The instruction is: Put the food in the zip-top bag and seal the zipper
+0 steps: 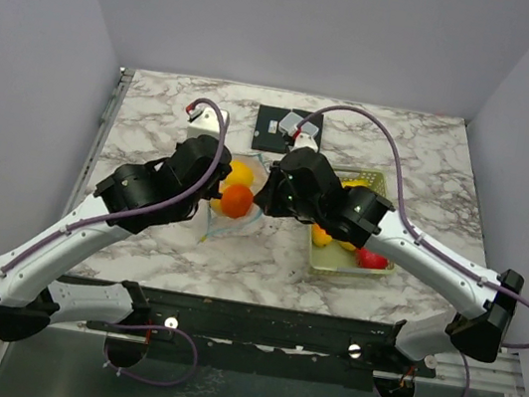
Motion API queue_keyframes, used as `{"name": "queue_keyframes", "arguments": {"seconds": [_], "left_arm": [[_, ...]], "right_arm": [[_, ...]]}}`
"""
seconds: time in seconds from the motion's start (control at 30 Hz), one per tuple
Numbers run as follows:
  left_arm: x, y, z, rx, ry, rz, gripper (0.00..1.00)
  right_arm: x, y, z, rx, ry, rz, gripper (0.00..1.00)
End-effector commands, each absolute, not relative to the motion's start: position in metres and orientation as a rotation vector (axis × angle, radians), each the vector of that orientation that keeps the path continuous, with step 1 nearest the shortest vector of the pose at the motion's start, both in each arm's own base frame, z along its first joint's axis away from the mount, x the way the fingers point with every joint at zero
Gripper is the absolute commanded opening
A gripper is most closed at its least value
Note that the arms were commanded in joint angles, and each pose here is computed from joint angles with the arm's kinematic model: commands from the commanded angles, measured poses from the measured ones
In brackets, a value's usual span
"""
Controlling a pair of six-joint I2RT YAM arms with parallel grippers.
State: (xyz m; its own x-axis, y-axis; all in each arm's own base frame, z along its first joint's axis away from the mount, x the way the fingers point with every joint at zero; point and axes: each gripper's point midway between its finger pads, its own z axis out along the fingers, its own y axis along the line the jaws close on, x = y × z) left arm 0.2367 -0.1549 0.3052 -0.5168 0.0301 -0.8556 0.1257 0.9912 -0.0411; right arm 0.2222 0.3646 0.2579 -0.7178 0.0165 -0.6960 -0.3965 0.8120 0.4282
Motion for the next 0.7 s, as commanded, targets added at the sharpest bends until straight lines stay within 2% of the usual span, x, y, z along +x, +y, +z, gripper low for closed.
{"name": "queue_keyframes", "arguments": {"seconds": [0.0,0.13,0.2,0.33,0.43,0.67], "left_arm": [[0.232,-0.148,0.3,0.143,2.121,-0.088,0.0],[0.236,-0.152,0.262,0.177,2.168,-0.029,0.0],[0.237,-0.15,0.238,0.184,2.199,0.009,0.0],[0.235,-0.151,0.213,0.204,2.264,-0.001,0.0],[0.237,-0.15,0.233,0.191,2.233,-0.02,0.0],[0.24,-0.15,0.322,0.136,2.089,-0.139,0.0]], "right_arm": [[0.231,0.348,0.253,-0.286,2.249,0.64,0.01],[0.234,0.35,0.212,-0.3,2.359,0.607,0.01],[0.238,0.348,0.224,-0.297,2.333,0.598,0.01],[0.244,0.336,0.284,-0.291,2.202,0.612,0.01],[0.249,0.324,0.3,-0.278,2.153,0.57,0.01],[0.248,0.323,0.224,-0.325,2.329,0.435,0.01]]}}
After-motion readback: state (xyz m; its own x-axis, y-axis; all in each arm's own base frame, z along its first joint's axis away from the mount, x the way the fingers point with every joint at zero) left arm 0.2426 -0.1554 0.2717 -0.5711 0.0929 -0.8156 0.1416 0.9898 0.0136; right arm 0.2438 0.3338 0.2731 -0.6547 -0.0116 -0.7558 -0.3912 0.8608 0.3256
